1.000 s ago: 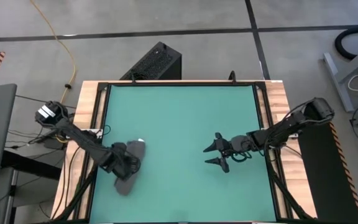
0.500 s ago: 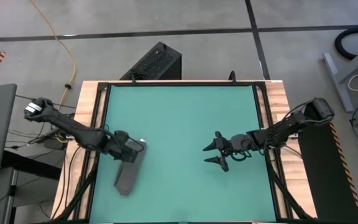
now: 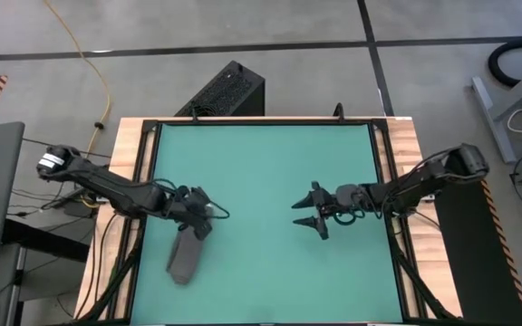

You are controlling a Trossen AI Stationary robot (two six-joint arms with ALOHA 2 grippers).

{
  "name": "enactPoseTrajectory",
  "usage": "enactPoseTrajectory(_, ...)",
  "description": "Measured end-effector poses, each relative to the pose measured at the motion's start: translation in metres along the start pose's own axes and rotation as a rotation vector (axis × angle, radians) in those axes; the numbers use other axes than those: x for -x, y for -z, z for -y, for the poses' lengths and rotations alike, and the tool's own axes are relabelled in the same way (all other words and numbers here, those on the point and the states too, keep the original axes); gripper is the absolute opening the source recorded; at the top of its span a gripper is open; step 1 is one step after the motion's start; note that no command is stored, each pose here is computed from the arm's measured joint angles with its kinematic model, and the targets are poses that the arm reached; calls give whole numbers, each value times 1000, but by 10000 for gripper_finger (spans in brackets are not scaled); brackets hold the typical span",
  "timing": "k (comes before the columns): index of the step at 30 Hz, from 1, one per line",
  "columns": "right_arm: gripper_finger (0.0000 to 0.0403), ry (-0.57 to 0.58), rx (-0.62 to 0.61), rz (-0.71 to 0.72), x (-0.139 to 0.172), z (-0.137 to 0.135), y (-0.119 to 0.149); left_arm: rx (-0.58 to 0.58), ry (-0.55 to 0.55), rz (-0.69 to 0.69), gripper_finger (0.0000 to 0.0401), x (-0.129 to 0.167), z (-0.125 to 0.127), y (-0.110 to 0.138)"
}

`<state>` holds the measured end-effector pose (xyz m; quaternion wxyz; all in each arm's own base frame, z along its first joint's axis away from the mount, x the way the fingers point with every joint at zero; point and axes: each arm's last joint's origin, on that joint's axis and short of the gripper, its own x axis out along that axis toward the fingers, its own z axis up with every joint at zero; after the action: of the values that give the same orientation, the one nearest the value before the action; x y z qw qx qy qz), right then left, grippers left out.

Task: Roll towel into tight, uniform cylinder
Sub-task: Return to Home Position

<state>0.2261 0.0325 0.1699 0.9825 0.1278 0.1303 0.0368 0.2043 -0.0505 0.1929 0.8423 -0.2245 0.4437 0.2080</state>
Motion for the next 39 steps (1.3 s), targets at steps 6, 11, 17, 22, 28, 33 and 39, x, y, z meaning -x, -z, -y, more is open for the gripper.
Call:
enactPoseTrajectory(6, 273, -3, 16, 26, -1, 11, -12, -63, -61, -23, 16, -7, -1, 3)
enactPoseTrajectory(11, 273, -16, 20, 41, -2, 21, -20, 10, -133, -73, 4, -12, -13, 16)
enactPoseTrajectory(17, 273, -30, 40, 52, -3, 34, -32, 53, -108, -43, 0, -11, -13, 28)
enactPoseTrajectory(22, 273, -61, 45, 22, -6, 45, -50, 11, -18, 59, 0, 16, -7, 12)
enactPoseTrajectory(28, 273, -58, 117, -29, -12, 47, -83, -164, 31, 443, 0, 52, -2, -19)
enactPoseTrajectory(33, 270, -53, 189, -91, -4, 41, -100, -396, 165, 694, 0, 48, -10, -45)
enactPoseTrajectory(39, 219, 53, 191, 49, 39, 47, -95, -442, 390, 837, 0, 12, -56, -35)
